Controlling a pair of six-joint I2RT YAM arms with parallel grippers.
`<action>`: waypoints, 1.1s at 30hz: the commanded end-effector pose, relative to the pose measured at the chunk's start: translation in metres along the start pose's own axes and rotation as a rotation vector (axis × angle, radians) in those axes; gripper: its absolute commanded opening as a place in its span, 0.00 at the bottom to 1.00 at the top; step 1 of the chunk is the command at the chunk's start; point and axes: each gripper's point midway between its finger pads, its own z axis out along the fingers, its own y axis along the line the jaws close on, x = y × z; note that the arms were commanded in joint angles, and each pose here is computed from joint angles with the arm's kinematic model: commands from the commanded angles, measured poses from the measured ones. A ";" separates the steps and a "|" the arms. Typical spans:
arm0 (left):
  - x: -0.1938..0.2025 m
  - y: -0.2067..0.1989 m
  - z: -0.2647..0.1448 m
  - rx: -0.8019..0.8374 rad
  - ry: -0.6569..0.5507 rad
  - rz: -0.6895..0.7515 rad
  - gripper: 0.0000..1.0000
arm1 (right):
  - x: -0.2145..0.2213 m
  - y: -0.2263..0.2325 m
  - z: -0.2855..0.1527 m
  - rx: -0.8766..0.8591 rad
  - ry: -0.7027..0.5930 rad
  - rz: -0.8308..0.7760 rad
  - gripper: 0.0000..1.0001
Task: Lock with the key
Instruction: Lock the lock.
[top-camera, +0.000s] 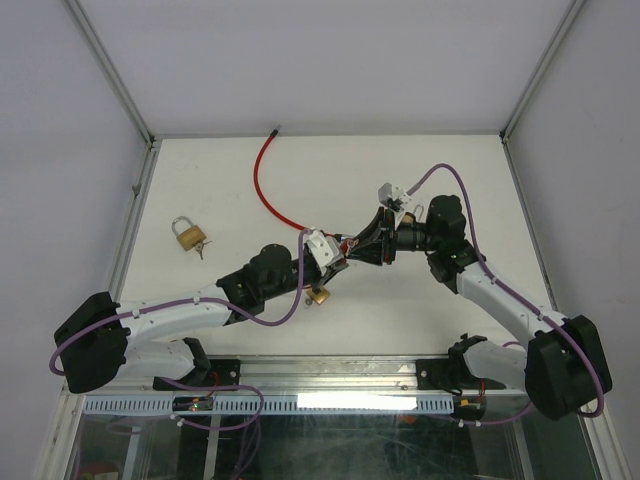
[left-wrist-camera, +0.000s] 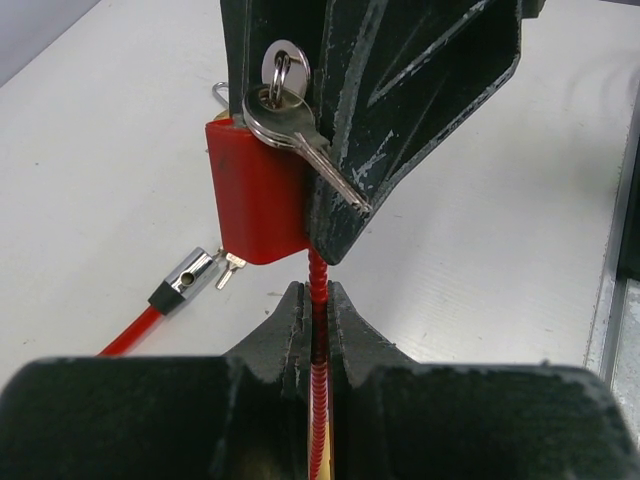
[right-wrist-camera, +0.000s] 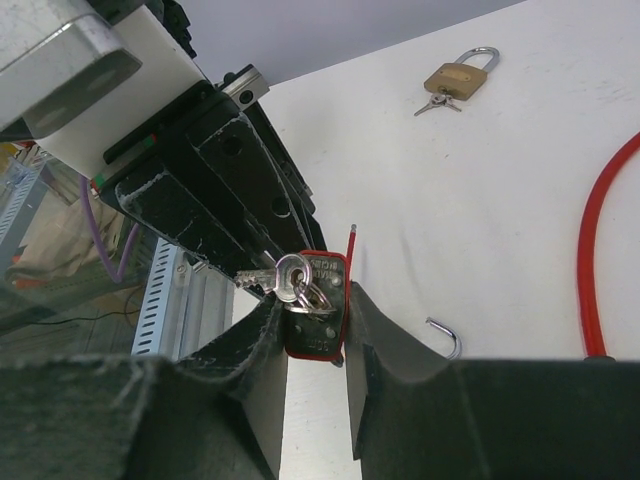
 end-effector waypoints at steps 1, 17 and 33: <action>-0.049 0.000 0.005 0.001 -0.143 -0.008 0.00 | -0.017 0.007 0.002 -0.039 -0.033 -0.063 0.00; -0.054 -0.002 -0.016 -0.010 -0.214 -0.093 0.65 | -0.026 0.003 -0.009 -0.019 -0.038 -0.074 0.00; -0.022 0.009 -0.113 -0.089 -0.615 -0.846 0.85 | -0.065 -0.018 -0.049 0.144 -0.064 -0.032 0.00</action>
